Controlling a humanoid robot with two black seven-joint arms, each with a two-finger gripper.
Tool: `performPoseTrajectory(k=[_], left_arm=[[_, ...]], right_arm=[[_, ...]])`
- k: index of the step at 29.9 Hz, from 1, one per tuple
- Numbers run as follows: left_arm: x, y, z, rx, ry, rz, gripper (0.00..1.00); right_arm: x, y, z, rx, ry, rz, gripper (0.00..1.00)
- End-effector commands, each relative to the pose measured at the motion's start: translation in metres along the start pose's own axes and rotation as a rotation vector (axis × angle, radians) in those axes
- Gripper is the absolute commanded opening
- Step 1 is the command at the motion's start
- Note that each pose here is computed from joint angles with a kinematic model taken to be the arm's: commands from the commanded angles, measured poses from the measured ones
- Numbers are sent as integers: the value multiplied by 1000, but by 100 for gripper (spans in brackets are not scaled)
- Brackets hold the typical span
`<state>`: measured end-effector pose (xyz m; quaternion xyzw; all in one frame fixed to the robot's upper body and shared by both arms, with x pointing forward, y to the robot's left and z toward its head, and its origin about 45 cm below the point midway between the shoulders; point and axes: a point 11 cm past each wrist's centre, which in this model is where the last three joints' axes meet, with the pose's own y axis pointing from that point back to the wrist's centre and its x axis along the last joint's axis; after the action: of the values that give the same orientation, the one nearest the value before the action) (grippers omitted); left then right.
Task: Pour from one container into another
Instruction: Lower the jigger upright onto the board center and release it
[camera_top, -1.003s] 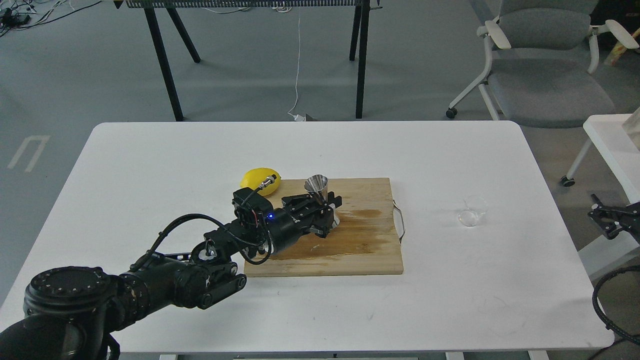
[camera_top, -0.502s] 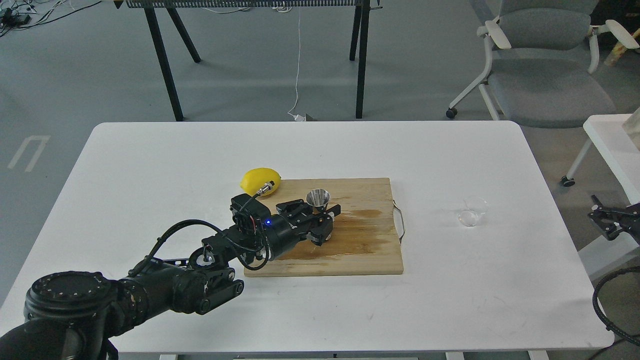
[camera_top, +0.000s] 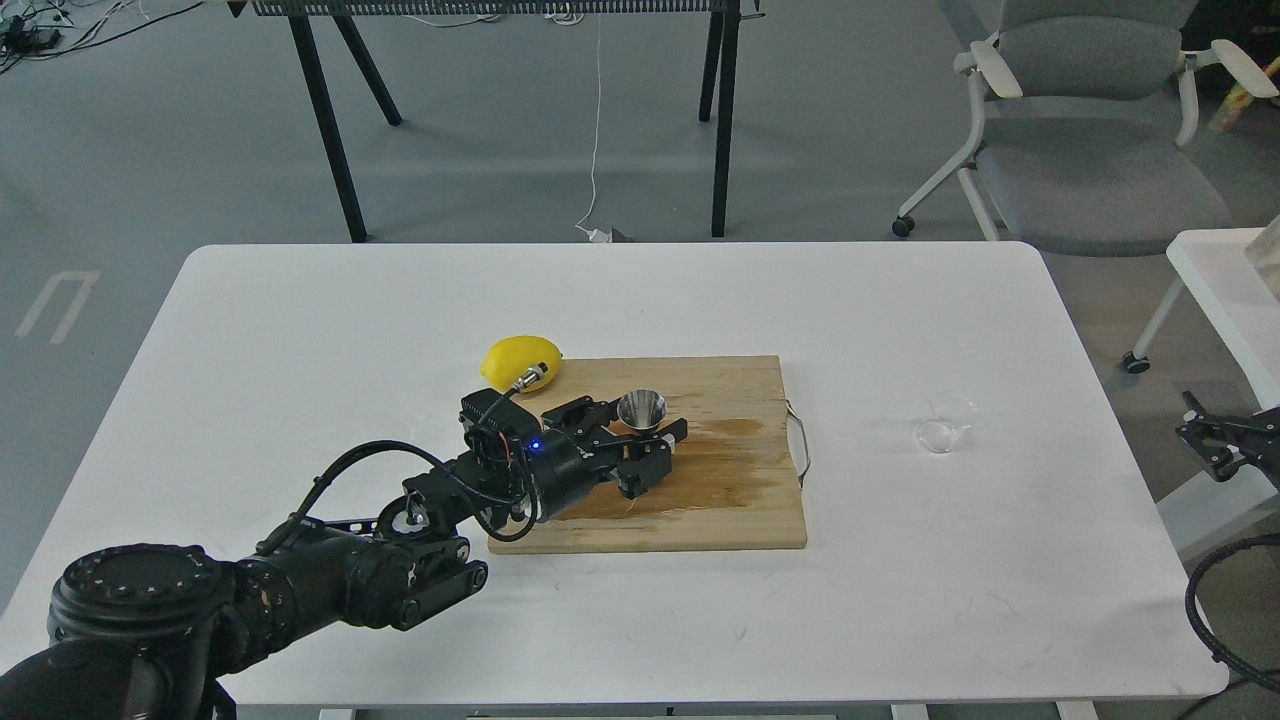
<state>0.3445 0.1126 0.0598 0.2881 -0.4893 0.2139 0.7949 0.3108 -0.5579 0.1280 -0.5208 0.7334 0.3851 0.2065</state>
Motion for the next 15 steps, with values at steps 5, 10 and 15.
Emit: performPoseTrajectory(k=[5, 10, 15], left_arm=[[-1, 0, 2, -8, -2, -5, 98], [-6, 1, 5, -12, 7, -10, 99], [-11, 0, 18, -43, 36, -11, 99]], right_arm=[[1, 1, 0, -1, -1, 2, 99], [2, 1, 1, -1, -1, 4, 99], [2, 1, 1, -2, 0, 4, 99]])
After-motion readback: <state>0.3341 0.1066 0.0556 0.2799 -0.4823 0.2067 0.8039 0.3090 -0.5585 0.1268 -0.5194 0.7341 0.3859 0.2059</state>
